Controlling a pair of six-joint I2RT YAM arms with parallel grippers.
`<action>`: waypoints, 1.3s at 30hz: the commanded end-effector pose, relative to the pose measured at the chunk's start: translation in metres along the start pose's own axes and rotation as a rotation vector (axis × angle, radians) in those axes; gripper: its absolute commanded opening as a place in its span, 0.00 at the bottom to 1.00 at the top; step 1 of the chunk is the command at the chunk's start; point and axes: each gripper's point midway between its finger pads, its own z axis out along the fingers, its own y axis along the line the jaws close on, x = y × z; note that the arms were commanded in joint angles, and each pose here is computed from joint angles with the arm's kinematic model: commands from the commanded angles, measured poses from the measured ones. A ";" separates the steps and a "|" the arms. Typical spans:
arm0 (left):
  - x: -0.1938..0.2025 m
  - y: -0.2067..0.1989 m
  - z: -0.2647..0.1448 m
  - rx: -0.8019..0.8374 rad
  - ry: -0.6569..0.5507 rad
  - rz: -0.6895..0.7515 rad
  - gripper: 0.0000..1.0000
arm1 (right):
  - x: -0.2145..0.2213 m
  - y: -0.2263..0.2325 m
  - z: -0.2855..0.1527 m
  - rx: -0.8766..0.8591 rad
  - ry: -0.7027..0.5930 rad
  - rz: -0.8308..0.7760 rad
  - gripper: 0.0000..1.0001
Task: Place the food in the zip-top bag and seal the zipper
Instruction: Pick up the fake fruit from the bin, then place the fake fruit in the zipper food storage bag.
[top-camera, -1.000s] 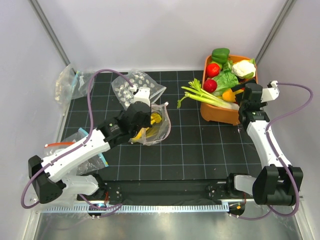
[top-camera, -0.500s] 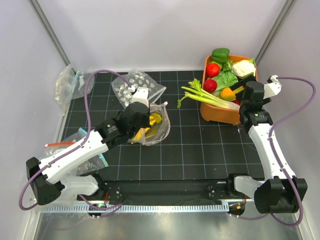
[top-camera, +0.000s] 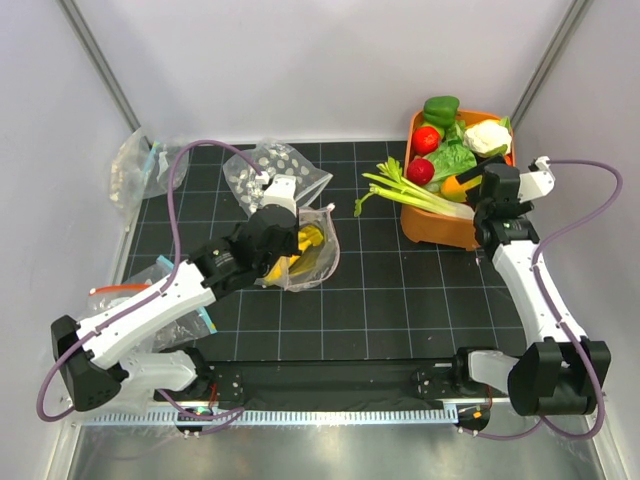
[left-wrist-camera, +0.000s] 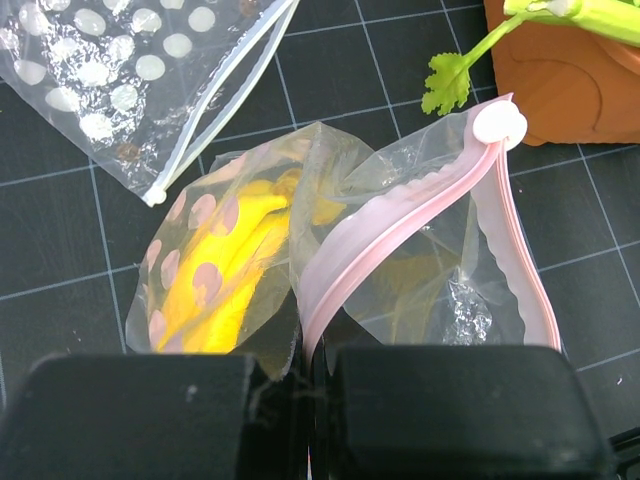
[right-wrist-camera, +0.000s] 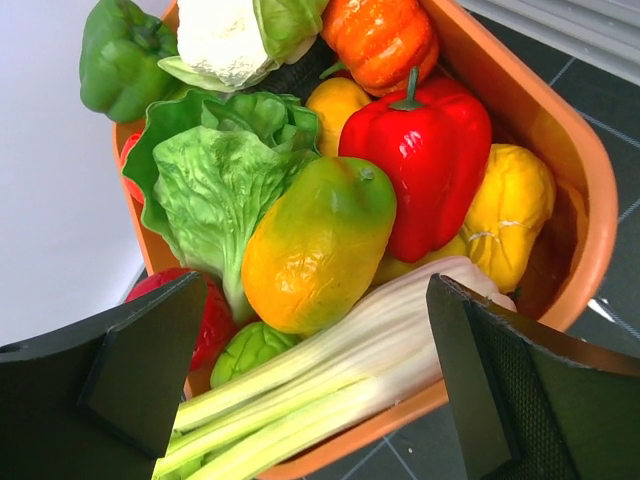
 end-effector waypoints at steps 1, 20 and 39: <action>-0.019 -0.002 -0.007 0.020 -0.069 -0.028 0.00 | -0.004 0.007 0.013 -0.014 -0.059 0.088 1.00; -0.015 -0.005 -0.004 0.033 -0.056 -0.025 0.00 | -0.022 0.034 -0.028 -0.239 -0.237 0.114 0.48; -0.006 -0.017 0.006 0.082 -0.013 -0.065 0.00 | 0.127 0.149 -0.240 -1.276 0.207 -0.393 0.29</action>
